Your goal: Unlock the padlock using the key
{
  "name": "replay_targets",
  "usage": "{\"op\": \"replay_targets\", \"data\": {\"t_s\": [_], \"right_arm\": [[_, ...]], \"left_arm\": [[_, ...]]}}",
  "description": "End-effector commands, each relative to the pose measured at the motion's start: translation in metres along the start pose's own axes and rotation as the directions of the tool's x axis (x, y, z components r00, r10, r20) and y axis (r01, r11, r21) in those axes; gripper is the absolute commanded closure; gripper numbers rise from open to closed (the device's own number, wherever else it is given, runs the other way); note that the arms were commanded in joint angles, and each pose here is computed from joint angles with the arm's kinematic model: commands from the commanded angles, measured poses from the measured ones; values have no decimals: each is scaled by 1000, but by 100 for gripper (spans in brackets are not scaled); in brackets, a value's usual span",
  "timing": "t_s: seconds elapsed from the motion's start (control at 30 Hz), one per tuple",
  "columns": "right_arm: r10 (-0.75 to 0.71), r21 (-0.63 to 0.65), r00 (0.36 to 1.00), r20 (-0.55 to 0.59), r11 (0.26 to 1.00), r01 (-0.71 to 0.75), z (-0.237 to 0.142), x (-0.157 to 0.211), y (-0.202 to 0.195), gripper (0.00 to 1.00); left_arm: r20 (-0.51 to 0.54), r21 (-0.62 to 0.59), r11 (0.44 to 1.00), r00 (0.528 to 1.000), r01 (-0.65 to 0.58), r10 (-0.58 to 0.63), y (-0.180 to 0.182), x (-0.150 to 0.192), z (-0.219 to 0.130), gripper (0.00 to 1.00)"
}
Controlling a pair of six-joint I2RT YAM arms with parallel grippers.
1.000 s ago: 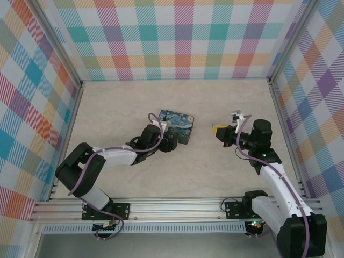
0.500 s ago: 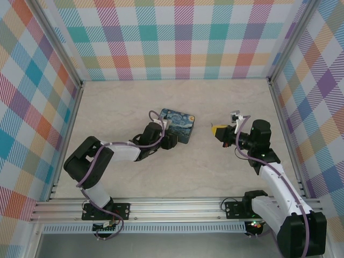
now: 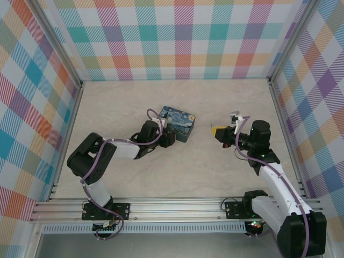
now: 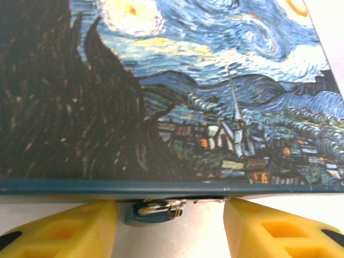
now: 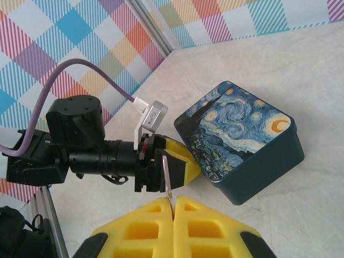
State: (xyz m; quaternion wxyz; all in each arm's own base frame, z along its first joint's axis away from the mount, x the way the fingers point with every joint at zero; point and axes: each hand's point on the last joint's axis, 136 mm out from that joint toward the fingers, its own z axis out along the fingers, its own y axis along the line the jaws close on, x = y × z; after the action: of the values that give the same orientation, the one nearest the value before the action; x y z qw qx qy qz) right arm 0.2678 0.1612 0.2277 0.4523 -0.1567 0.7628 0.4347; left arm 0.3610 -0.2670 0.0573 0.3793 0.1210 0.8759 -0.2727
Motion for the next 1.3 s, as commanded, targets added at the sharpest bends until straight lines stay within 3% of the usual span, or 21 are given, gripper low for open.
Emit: {"op": "replay_targets", "data": {"t_s": [0.0,0.37,1.27], "right_arm": [[-38,-25,999,11,999,38,0,0,6,99],[-38,-22,999,8,999,38,0,2,4,99],[-44,-31,999,13,999,44,1,-1,6,99]], "left_arm": [[34,24,999,999,-43,42,-1,-5,2,46],[16,-38,999,999,-39,40,16,6,10,46],[-15,24,1000,1000,7,-6,9,10,35,57]]}}
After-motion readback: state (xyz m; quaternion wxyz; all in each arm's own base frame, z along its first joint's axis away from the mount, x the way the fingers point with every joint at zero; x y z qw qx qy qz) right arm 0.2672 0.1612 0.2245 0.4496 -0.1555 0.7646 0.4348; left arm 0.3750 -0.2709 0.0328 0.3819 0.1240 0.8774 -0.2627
